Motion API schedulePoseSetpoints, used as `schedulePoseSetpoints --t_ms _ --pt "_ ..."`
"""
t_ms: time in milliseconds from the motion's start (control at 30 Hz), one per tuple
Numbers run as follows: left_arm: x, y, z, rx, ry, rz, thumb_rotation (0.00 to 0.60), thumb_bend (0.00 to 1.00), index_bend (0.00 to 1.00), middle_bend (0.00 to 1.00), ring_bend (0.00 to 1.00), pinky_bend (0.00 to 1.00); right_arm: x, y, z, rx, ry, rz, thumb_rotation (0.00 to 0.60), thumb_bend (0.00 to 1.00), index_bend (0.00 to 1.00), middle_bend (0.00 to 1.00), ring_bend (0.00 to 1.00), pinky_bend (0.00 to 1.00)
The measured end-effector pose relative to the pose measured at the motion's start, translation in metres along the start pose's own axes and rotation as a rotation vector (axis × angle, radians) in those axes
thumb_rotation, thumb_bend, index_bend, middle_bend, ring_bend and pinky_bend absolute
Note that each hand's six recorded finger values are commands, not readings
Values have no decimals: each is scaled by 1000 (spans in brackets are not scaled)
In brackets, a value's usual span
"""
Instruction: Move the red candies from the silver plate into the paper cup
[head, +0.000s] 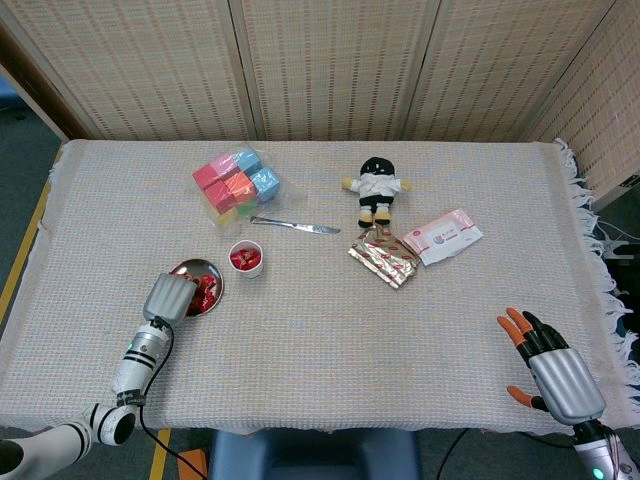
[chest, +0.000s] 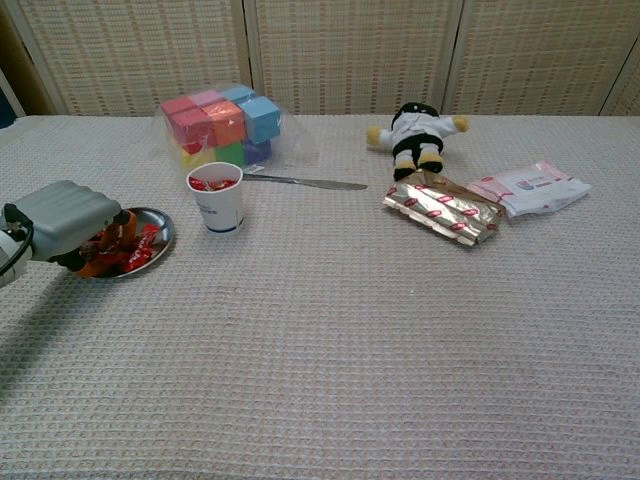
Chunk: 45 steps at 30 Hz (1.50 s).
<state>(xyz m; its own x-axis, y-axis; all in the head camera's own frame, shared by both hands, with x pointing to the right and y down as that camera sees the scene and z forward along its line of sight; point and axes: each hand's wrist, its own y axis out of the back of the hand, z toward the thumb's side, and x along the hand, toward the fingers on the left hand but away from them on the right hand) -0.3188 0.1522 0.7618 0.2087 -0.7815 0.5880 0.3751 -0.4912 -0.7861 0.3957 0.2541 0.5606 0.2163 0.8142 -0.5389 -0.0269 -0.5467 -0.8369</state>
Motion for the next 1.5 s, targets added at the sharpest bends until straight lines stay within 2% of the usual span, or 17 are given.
schedulePoseSetpoints --t_ms 400,933,1233,1500 --pt "3 0 -4 -3 3 11 600 443 578 617 766 1000 -2 -1 0 4 -8 3 600 0 0 0 0 193" --pt "4 2 -6 5 7 21 600 529 641 652 770 1000 -3 -2 -1 5 -14 4 600 0 0 0 0 195" --pt "1 31 -14 -62 17 100 600 530 639 650 770 1000 -4 -1 -1 4 -16 4 600 0 0 0 0 195" --pt "1 77 -9 -150 1 194 600 528 631 646 771 1000 -6 -2 -2 2 -18 9 600 0 0 0 0 195"
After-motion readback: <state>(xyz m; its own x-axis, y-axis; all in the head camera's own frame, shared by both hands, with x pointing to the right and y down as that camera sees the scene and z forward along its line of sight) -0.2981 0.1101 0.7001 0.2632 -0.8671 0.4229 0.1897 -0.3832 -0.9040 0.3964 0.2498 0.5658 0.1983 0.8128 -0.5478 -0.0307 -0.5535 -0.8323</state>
